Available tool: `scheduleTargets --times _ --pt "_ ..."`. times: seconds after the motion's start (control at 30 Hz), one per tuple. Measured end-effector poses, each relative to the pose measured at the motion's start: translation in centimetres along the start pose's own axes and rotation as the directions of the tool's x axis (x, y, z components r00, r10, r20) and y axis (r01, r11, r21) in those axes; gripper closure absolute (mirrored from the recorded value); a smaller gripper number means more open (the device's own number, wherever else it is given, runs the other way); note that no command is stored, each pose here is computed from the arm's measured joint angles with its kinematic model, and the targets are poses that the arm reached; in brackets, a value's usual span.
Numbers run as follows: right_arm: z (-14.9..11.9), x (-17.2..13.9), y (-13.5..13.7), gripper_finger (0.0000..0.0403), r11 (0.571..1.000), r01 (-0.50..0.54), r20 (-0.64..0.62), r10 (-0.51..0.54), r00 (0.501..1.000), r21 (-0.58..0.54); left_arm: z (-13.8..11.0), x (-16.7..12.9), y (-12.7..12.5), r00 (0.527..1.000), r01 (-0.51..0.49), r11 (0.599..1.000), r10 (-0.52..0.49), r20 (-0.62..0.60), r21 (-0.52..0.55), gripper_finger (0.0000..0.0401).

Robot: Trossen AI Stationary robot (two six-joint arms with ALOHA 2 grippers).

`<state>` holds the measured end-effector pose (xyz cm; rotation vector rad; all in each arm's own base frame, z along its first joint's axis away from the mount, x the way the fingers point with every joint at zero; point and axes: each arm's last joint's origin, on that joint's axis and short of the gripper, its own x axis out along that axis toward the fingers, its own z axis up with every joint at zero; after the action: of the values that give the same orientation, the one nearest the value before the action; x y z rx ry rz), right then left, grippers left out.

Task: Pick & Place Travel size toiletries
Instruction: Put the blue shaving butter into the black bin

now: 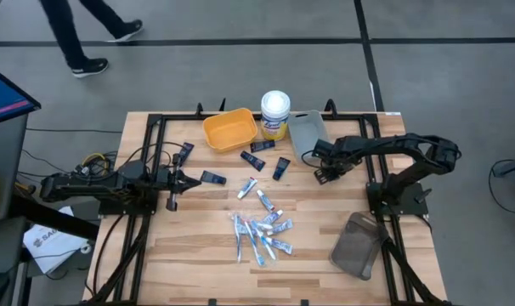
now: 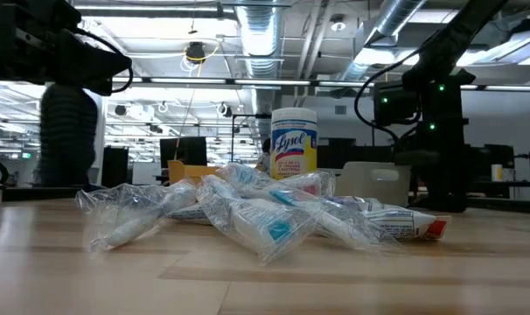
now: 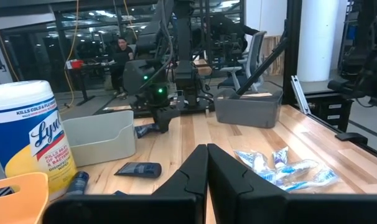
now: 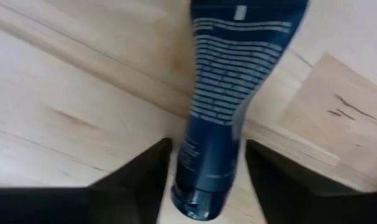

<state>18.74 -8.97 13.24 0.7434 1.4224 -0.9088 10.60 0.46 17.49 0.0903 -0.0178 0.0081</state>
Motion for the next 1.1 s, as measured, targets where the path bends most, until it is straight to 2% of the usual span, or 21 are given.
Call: scheduleTargets --times 0.13,0.3,0.47,0.57,0.67,0.77,0.87,1.0,1.1 --pt "-0.2 -0.2 -0.2 0.0322 1.000 -0.020 -0.022 0.020 1.000 0.002 0.0 0.0 0.0 1.000 0.000 1.000 0.000 0.000 0.000 0.0401" --pt "-1.4 -0.9 -0.9 0.0327 1.000 -0.016 -0.107 0.016 0.994 -0.002 0.0 0.0 0.0 1.000 0.000 1.000 0.000 0.001 0.000 0.0401" --pt "-3.2 -2.9 -1.4 0.0328 1.000 -0.002 -0.117 0.003 0.993 0.013 0.0 0.0 0.0 1.000 -0.001 1.000 0.001 0.003 0.000 0.0401" --pt "-4.5 -4.6 -1.6 0.0332 0.998 -0.047 -0.074 0.050 0.996 0.045 0.0 0.0 0.0 1.000 -0.001 1.000 0.001 0.004 0.000 0.0401" --pt "-5.8 -6.8 -1.5 0.0332 0.986 -0.148 -0.010 0.149 0.989 0.072 0.0 0.0 0.0 1.000 -0.001 1.000 0.001 0.005 0.000 0.0401" --pt "-7.0 -9.7 -0.9 0.0332 0.957 -0.285 0.070 0.281 0.957 0.059 0.1 0.0 0.0 1.000 -0.001 1.000 0.001 0.006 0.000 0.0401" --pt "-8.3 -13.1 -0.1 0.0332 0.897 -0.443 0.130 0.439 0.889 0.004 0.1 0.0 0.0 1.000 -0.001 1.000 0.001 0.006 0.000 0.0401" --pt "-10.8 -16.7 1.1 0.0333 0.826 -0.558 0.099 0.564 0.820 -0.086 0.1 0.0 0.0 1.000 -0.001 1.000 0.001 0.006 0.000 0.0401" --pt "-12.9 -18.0 2.0 0.0333 0.801 -0.589 0.028 0.595 0.804 -0.107 0.1 0.0 0.0 1.000 -0.001 1.000 0.001 0.008 0.000 0.0401"
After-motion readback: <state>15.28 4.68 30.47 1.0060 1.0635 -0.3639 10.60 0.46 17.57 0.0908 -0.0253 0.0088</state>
